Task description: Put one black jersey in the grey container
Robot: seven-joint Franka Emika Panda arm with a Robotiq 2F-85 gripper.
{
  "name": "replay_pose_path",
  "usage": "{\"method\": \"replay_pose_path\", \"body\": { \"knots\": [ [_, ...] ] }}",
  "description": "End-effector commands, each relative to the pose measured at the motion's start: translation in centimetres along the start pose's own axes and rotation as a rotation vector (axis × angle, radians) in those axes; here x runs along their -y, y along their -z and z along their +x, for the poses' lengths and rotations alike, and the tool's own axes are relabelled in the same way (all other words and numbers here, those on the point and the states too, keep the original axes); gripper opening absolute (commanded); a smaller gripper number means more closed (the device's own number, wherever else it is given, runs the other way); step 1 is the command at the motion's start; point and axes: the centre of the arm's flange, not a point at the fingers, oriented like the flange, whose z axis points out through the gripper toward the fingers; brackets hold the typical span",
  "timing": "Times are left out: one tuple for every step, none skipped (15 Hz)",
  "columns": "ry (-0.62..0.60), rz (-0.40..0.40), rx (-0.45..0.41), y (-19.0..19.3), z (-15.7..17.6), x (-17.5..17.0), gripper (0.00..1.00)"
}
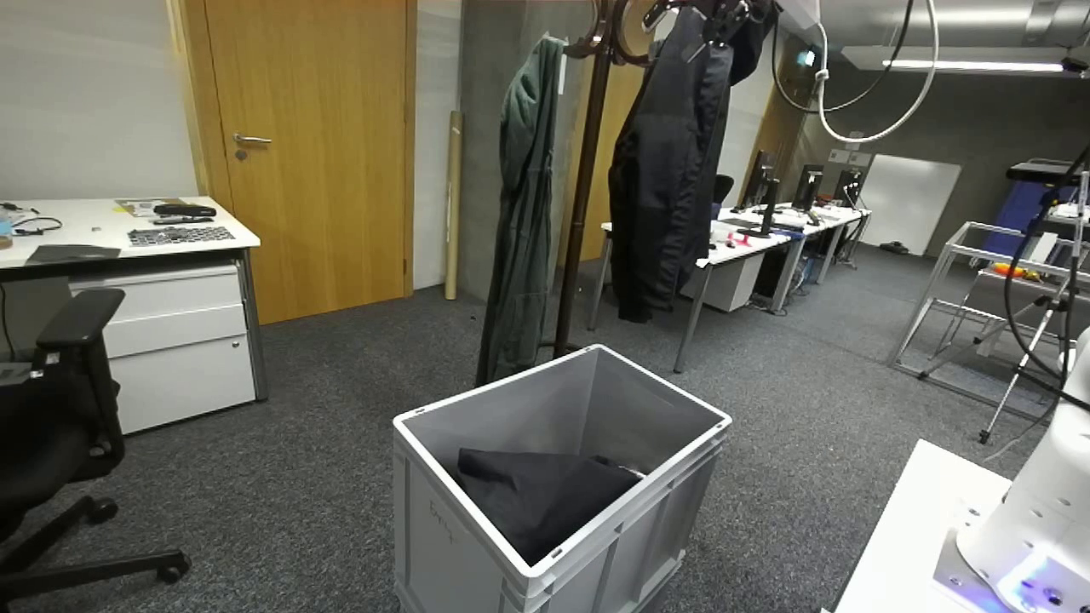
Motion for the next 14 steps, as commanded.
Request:
{"method": "replay_pose_path", "body": {
  "knots": [
    [-0.003, -0.001, 0.007, 0.12, -0.28, -0.2, 1.0],
    [-0.004, -0.002, 0.011, 0.15, -0.52, -0.36, 1.0],
    [-0.004, -0.003, 0.013, 0.24, -0.67, -0.47, 1.0],
    [-0.004, -0.005, 0.014, 0.28, -0.79, -0.55, 1.0],
    [-0.004, -0.006, 0.015, 0.27, -0.86, -0.59, 1.0],
    [-0.004, -0.006, 0.016, 0.25, -0.87, -0.59, 1.0],
    [-0.004, -0.006, 0.016, 0.24, -0.87, -0.6, 1.0],
    [-0.004, -0.006, 0.016, 0.24, -0.87, -0.61, 1.0],
    [-0.004, -0.006, 0.016, 0.23, -0.87, -0.62, 1.0],
    [-0.004, -0.006, 0.016, 0.23, -0.87, -0.62, 1.0],
    [-0.004, -0.006, 0.016, 0.23, -0.86, -0.62, 1.0],
    [-0.004, -0.006, 0.016, 0.23, -0.86, -0.62, 1.0],
    [-0.004, -0.006, 0.016, 0.23, -0.86, -0.62, 1.0],
    [-0.004, -0.006, 0.016, 0.23, -0.86, -0.62, 1.0]
  ]
}}
